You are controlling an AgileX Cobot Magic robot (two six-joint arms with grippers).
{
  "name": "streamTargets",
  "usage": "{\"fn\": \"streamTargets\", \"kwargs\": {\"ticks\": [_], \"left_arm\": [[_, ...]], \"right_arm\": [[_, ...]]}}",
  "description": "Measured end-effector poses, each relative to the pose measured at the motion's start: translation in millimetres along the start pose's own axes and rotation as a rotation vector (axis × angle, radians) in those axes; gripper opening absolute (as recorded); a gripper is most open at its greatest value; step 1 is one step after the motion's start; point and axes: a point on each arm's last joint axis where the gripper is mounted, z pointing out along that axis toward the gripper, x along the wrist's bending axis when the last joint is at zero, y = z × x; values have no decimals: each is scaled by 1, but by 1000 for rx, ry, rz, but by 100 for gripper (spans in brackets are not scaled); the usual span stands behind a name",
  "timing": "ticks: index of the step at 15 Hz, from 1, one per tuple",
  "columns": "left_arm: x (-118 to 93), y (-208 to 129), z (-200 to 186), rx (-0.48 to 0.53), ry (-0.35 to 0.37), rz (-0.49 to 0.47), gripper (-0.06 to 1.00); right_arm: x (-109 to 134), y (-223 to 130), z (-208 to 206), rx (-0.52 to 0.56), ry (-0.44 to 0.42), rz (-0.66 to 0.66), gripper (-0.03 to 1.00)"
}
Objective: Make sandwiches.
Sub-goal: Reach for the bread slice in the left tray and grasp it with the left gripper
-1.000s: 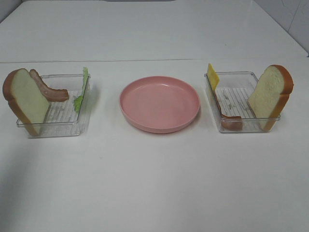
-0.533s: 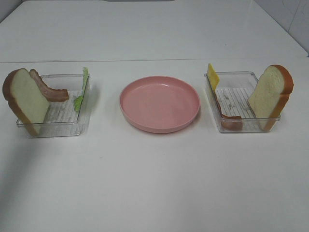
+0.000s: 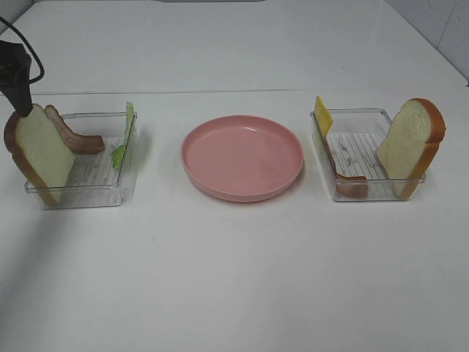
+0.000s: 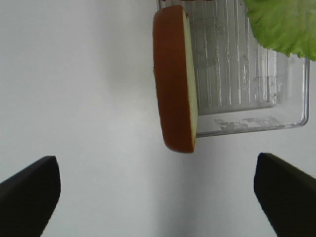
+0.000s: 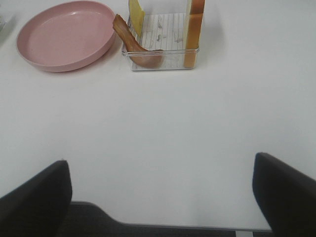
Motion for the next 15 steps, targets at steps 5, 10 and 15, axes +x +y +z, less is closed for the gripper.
{"fn": "streamTargets", "kwargs": {"ticks": [5,10,15], "left_arm": [[-1,19,42,70,-2,2,99],[-18,27,76,114,-17,32,99],[-18,29,80,106,-16,26,65]], "right_arm": [[0,0,0,0,0,0,96],[0,0,0,0,0,0,96],[0,0,0,0,0,0,96]]}}
